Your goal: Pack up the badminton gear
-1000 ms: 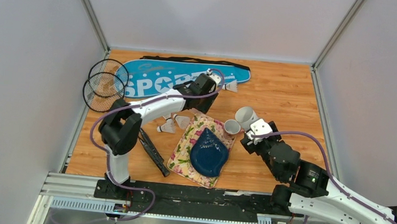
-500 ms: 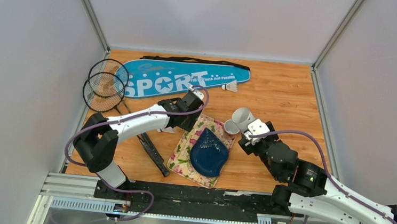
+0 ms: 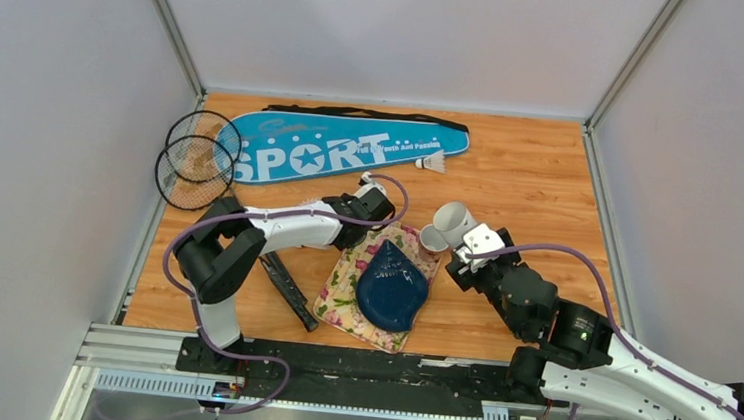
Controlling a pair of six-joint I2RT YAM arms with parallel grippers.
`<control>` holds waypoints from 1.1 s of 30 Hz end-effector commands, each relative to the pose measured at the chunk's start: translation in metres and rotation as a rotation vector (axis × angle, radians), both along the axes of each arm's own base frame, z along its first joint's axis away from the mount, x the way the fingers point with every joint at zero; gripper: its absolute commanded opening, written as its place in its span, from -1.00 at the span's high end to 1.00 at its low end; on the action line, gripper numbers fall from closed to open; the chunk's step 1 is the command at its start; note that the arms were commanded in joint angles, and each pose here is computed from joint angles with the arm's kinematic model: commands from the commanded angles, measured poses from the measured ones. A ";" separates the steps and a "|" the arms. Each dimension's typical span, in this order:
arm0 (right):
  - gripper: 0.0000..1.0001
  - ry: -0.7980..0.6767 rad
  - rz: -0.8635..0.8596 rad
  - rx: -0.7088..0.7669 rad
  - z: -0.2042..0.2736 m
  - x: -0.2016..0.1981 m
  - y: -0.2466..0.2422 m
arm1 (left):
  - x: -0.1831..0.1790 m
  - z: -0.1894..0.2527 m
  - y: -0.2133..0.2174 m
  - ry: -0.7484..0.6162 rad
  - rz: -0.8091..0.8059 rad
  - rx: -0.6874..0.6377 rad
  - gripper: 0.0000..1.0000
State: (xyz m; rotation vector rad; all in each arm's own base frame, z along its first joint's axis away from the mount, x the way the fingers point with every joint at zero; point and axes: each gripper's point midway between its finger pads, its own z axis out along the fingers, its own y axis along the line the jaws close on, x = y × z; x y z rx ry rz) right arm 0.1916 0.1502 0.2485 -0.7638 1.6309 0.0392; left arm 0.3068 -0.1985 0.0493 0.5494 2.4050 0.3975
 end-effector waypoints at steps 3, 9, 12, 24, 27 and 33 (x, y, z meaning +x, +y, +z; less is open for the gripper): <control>0.32 -0.017 -0.008 0.085 0.020 0.000 0.005 | 0.025 0.029 -0.002 -0.115 0.034 0.036 0.53; 0.32 -0.016 0.000 0.064 0.017 0.000 0.009 | 0.017 0.105 -0.014 -0.200 -0.013 -0.237 1.00; 0.34 -0.006 0.050 0.045 0.016 -0.004 0.016 | 0.005 0.148 -0.023 -0.159 -0.064 -0.433 1.00; 0.35 0.056 0.294 -0.064 -0.009 -0.024 0.054 | -0.120 0.278 -0.068 0.332 -0.784 -1.322 1.00; 0.35 0.070 0.323 -0.080 -0.012 -0.027 0.059 | -0.129 0.274 -0.070 0.333 -0.814 -1.321 1.00; 0.35 0.062 0.345 -0.079 -0.010 -0.029 0.061 | -0.153 0.262 -0.090 0.442 -0.876 -1.287 1.00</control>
